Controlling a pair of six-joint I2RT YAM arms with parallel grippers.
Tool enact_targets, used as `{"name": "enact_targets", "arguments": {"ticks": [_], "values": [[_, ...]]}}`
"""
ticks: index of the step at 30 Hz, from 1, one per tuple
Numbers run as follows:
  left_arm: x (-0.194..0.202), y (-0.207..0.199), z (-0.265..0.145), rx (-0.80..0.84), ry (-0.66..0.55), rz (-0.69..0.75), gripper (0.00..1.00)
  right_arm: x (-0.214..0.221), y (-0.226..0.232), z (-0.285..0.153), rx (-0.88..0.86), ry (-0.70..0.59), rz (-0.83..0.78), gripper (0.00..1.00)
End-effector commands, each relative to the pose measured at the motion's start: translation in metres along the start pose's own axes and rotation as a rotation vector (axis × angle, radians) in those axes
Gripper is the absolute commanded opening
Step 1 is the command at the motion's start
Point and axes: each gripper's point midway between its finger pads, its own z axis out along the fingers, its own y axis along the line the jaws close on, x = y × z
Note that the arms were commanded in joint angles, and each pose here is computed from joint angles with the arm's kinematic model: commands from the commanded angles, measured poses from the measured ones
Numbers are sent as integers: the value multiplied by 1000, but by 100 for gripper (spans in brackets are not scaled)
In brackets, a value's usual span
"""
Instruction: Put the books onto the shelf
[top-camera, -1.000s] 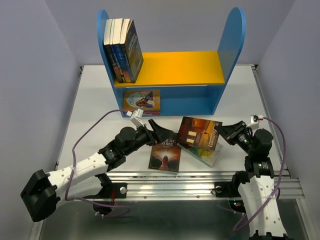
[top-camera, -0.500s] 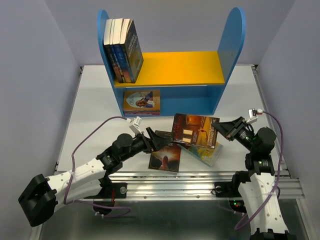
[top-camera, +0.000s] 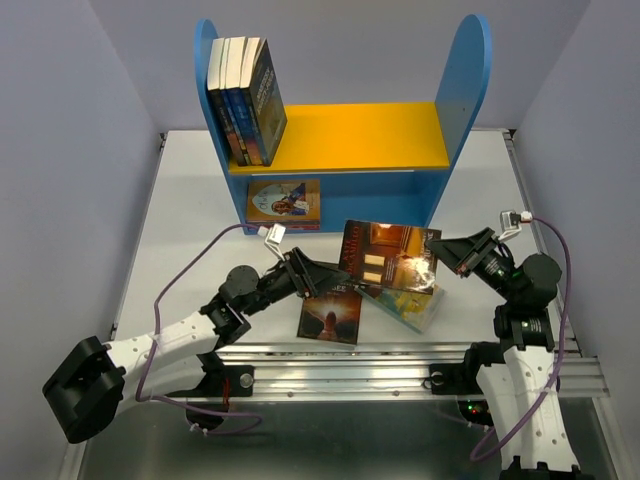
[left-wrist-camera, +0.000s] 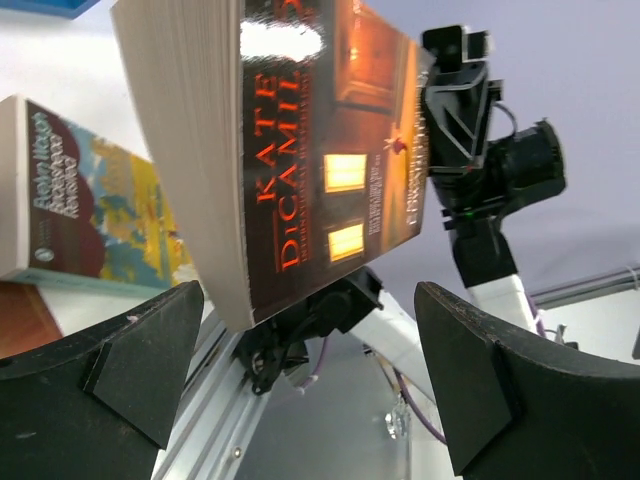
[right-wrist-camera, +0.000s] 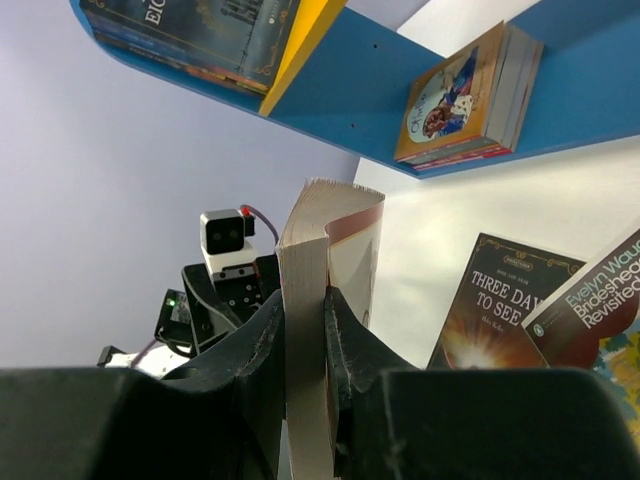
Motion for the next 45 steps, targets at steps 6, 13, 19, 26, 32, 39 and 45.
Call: {"name": "enact_targets", "arguments": {"ticks": [6, 13, 19, 26, 32, 39, 45], "values": [[-14, -38, 2, 141, -34, 29, 99, -4, 50, -5, -161, 11, -38, 1], [-16, -55, 8, 201, -13, 41, 99, 0, 57, -8, -183, 34, -10, 1], [-16, -63, 10, 234, -5, 48, 97, 2, 54, -8, -154, 55, -29, 1], [-21, -81, 10, 298, -13, 56, 52, 9, 33, -5, -115, 86, -20, 1], [-22, -84, 15, 305, -7, 34, 0, 14, 13, -2, -60, 132, -15, 1], [-31, -82, 13, 320, -69, -24, 0, 20, 9, -2, -63, 168, -26, 52], [-38, -90, 11, 330, -100, -16, 0, 26, 5, -4, -41, 212, -25, 73]]}}
